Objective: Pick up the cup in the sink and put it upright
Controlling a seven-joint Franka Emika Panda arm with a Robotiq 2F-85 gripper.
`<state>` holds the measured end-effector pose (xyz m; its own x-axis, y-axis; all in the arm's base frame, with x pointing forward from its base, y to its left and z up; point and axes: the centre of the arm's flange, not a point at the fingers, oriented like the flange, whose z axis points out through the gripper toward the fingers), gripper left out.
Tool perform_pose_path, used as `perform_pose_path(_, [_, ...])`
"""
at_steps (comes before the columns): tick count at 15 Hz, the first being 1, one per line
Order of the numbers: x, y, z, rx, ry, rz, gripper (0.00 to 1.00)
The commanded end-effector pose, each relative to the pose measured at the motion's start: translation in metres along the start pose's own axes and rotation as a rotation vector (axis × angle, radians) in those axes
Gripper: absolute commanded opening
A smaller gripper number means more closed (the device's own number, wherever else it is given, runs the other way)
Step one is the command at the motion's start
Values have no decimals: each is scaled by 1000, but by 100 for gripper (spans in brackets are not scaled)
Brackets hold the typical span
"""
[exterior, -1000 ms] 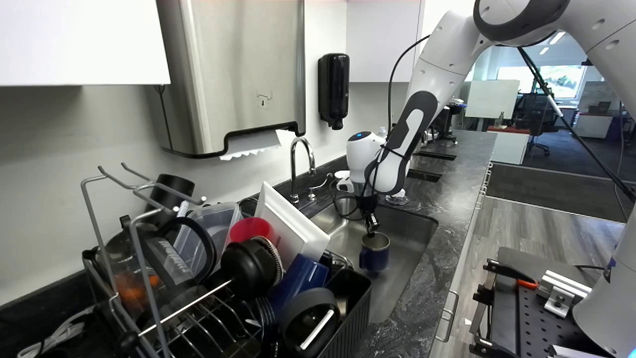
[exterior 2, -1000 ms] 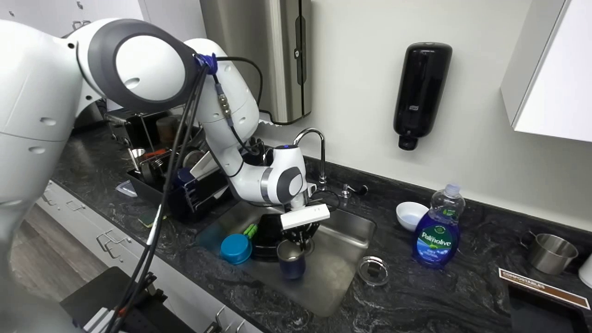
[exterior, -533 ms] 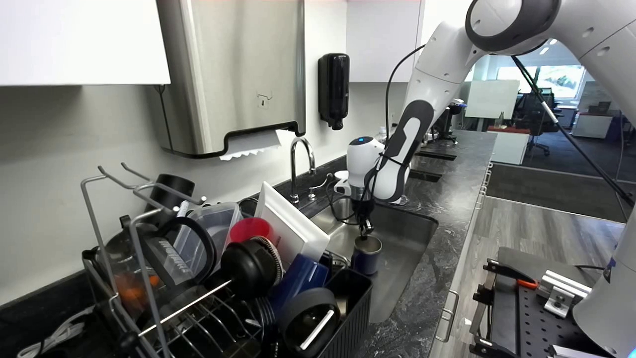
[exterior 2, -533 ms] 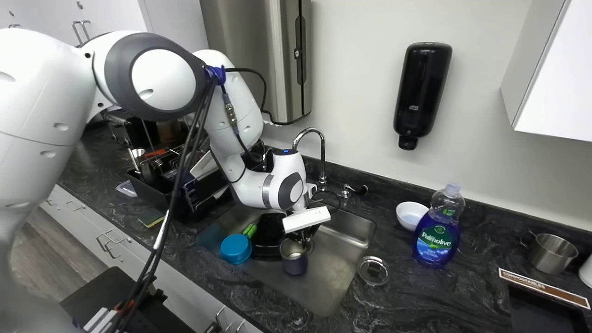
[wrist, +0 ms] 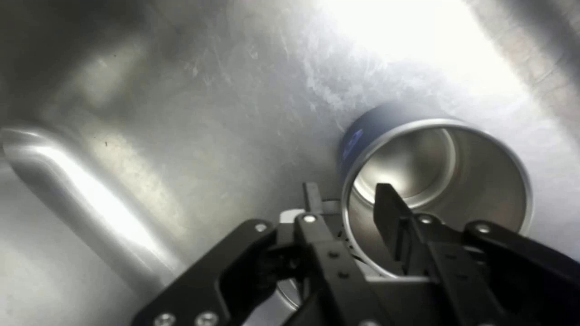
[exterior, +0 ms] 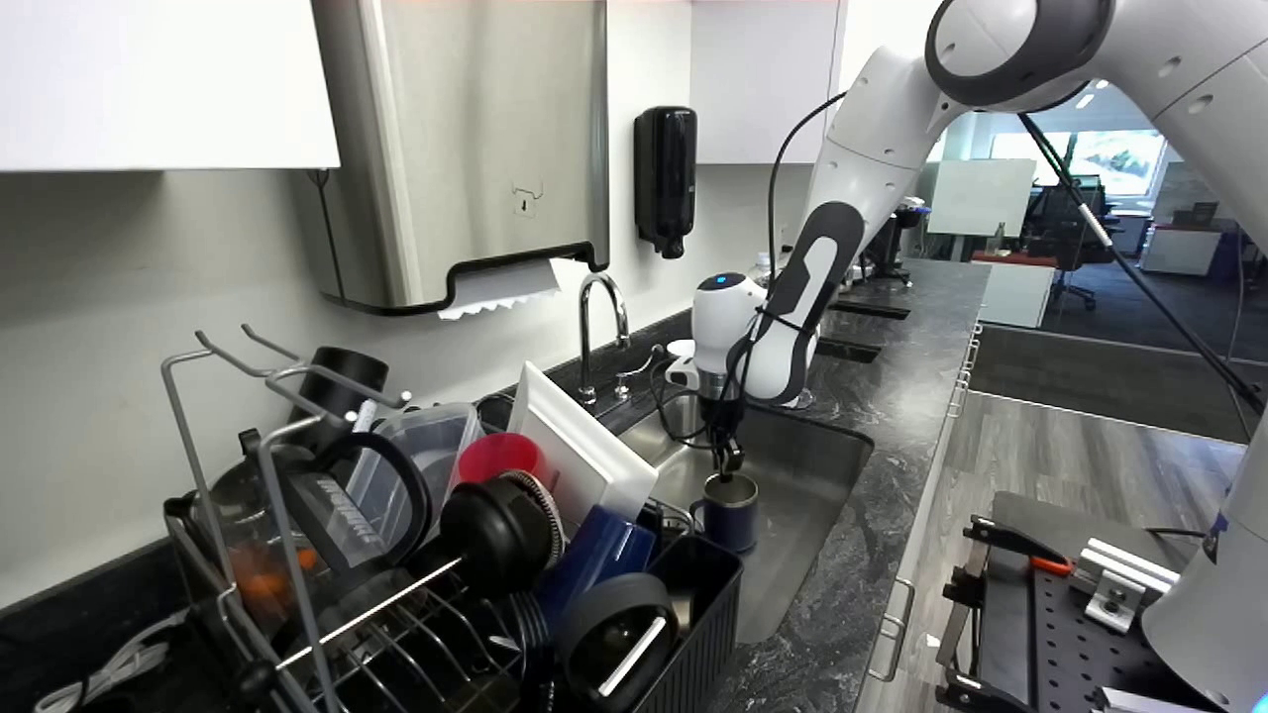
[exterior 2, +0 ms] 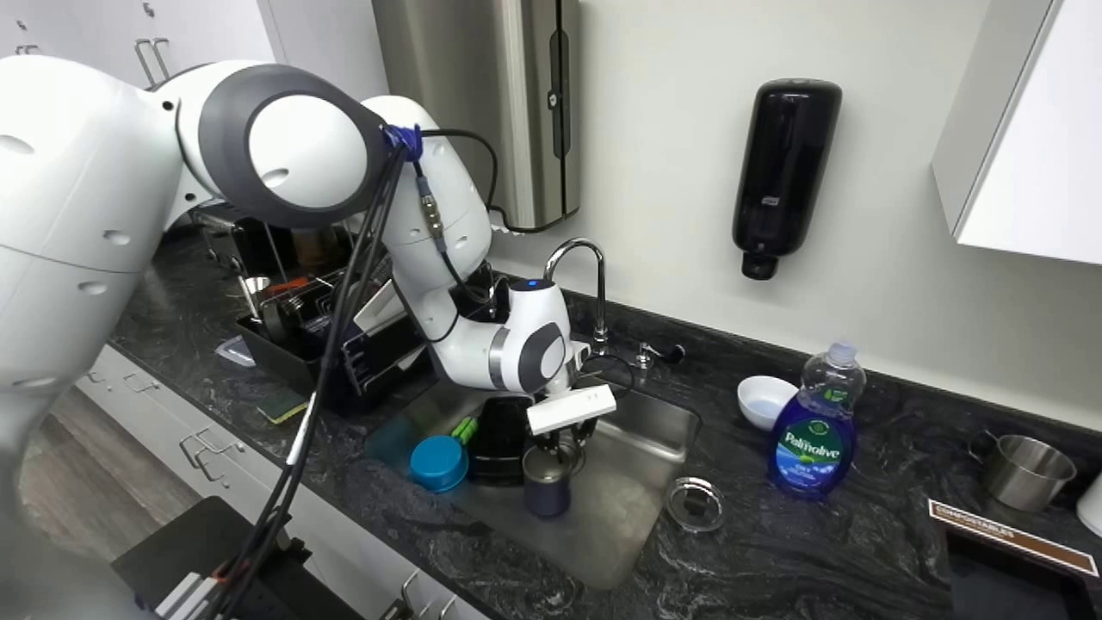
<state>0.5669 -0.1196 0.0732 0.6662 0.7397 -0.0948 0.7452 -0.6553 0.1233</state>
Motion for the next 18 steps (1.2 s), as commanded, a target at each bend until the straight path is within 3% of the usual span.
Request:
perform_pose_path(1, [-5,-2,-10,-20,8,22,66])
perform_pose_path(6, [-23,-5,-53,-59,9,87,99])
perform_pose_path(12, [-50,-34,-120,-91,-7,188,100])
perform_pose_path(18, [-66,-81,-167,29,-71,402,100])
